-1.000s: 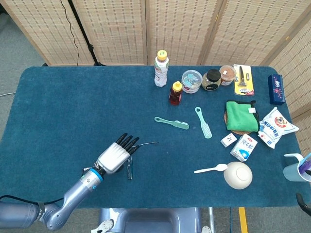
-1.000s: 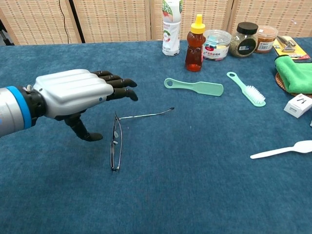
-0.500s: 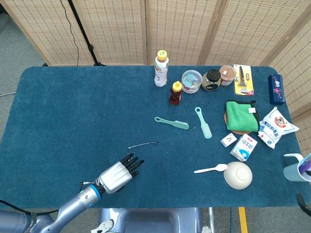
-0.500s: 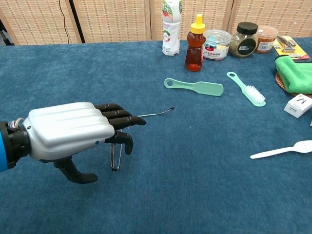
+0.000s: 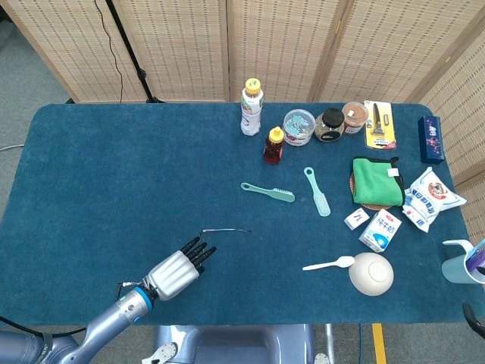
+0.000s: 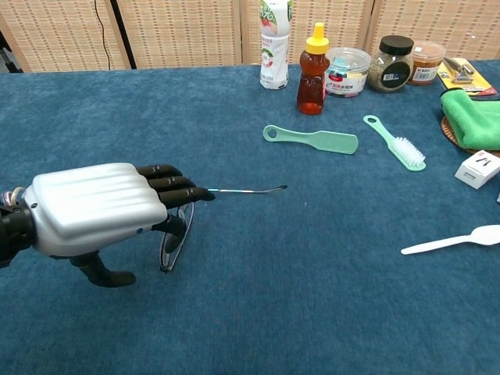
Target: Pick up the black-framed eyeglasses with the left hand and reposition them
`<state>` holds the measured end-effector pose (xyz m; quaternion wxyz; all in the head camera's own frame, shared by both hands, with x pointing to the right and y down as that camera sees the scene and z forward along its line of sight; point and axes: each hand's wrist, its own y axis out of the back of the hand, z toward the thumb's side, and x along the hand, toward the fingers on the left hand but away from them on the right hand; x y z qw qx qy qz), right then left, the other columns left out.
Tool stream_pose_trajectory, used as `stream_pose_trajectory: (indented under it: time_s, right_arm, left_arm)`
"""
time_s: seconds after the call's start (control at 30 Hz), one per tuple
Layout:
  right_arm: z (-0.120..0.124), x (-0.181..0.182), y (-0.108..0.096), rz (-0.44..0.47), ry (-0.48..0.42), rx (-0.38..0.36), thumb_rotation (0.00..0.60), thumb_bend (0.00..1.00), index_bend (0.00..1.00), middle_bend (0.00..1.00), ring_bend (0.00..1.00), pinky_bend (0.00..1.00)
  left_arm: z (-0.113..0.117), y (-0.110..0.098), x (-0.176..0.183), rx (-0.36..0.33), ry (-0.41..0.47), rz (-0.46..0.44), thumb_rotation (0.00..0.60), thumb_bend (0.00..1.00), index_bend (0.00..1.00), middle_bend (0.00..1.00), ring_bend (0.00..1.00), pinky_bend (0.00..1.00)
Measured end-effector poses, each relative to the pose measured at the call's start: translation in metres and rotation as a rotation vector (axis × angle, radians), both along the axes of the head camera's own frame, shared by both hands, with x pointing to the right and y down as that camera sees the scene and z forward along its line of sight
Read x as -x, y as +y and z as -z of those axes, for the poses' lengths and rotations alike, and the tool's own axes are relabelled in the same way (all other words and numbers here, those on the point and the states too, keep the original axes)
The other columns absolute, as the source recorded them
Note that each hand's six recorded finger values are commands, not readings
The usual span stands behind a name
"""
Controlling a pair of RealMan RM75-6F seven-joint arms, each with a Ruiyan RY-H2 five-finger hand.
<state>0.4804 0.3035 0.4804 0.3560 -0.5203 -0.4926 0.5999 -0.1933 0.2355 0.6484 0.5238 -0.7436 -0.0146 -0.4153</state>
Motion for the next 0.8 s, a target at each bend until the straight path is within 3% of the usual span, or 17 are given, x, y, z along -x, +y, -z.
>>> stream_pose_trajectory:
  time_s: [0.37,0.6,0.7,0.8]
  right_arm:
    - [-0.002,0.005,-0.002,0.010,-0.003,0.001,0.600,0.31,0.23,0.07,0.09,0.22]
    - [0.000,0.006,-0.002,0.011,-0.001,-0.003,0.600,0.31,0.23,0.07,0.09,0.22]
    - [0.001,0.005,-0.001,0.008,0.002,-0.005,0.600,0.31,0.23,0.07,0.09,0.22]
    - [0.002,0.004,0.000,0.004,0.002,-0.006,0.600,0.31,0.23,0.07,0.09,0.22]
  left_arm:
    - [0.005,-0.016,0.029,-0.033,-0.052,0.032,0.548,0.23,0.39,0.00,0.00,0.00]
    - [0.015,-0.023,0.028,-0.018,0.010,0.064,0.547,0.23,0.14,0.00,0.00,0.00]
    - [0.020,-0.034,0.030,-0.059,0.020,0.057,0.548,0.23,0.03,0.00,0.00,0.00]
    - [0.016,-0.044,0.030,-0.091,0.004,0.053,0.547,0.23,0.00,0.00,0.00,0.00]
